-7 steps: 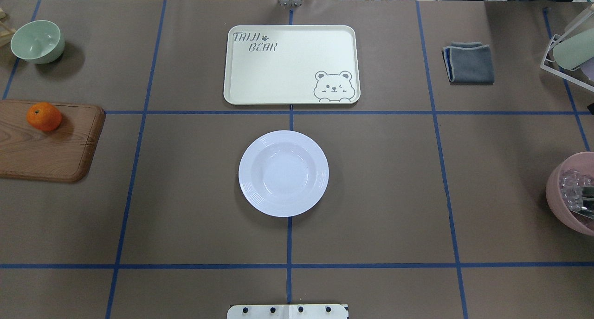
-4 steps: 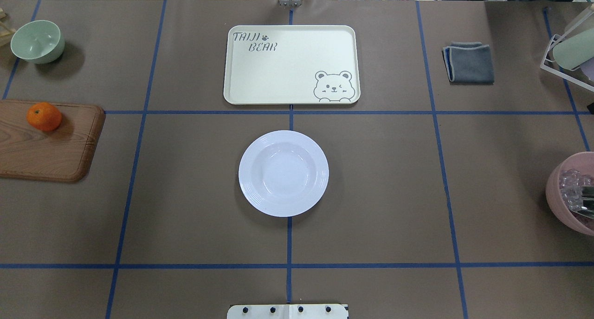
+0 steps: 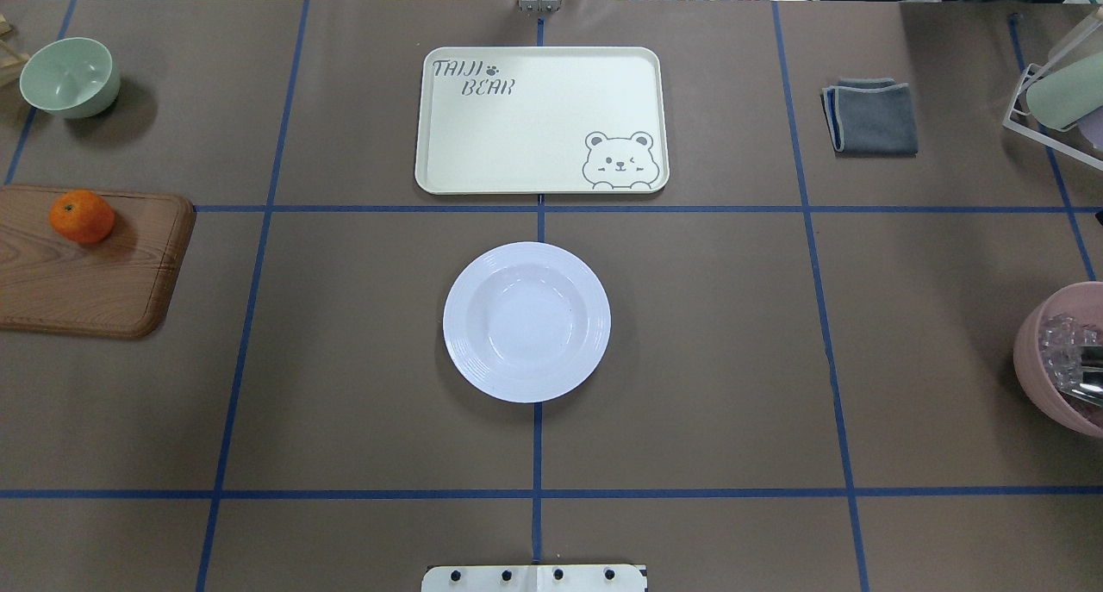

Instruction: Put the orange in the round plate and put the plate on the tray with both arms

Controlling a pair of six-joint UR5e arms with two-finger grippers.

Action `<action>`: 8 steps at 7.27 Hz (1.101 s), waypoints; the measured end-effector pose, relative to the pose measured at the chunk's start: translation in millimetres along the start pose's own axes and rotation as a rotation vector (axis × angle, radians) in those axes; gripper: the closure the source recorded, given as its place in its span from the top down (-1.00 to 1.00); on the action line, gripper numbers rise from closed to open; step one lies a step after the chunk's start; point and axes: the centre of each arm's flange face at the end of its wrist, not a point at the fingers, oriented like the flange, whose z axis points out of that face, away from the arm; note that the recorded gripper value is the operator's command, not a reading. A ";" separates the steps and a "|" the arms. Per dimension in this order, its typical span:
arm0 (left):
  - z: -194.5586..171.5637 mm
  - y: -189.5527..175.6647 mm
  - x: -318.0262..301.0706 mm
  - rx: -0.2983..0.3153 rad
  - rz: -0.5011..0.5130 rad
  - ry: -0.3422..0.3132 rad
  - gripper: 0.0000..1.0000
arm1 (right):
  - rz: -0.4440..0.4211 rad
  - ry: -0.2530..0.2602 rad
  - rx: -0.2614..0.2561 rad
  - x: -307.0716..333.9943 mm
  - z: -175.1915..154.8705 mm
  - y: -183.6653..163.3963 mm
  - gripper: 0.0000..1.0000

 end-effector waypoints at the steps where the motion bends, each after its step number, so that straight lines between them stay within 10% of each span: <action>1: 0.7 -0.3 0.4 -0.001 0.001 0.000 0.97 | -0.006 -0.004 0.003 1.7 3.5 -1.5 1.00; 8: 70.9 -81.5 90.0 -0.076 0.040 -0.008 0.96 | -0.099 -0.098 0.008 -21.5 33.5 0.0 1.00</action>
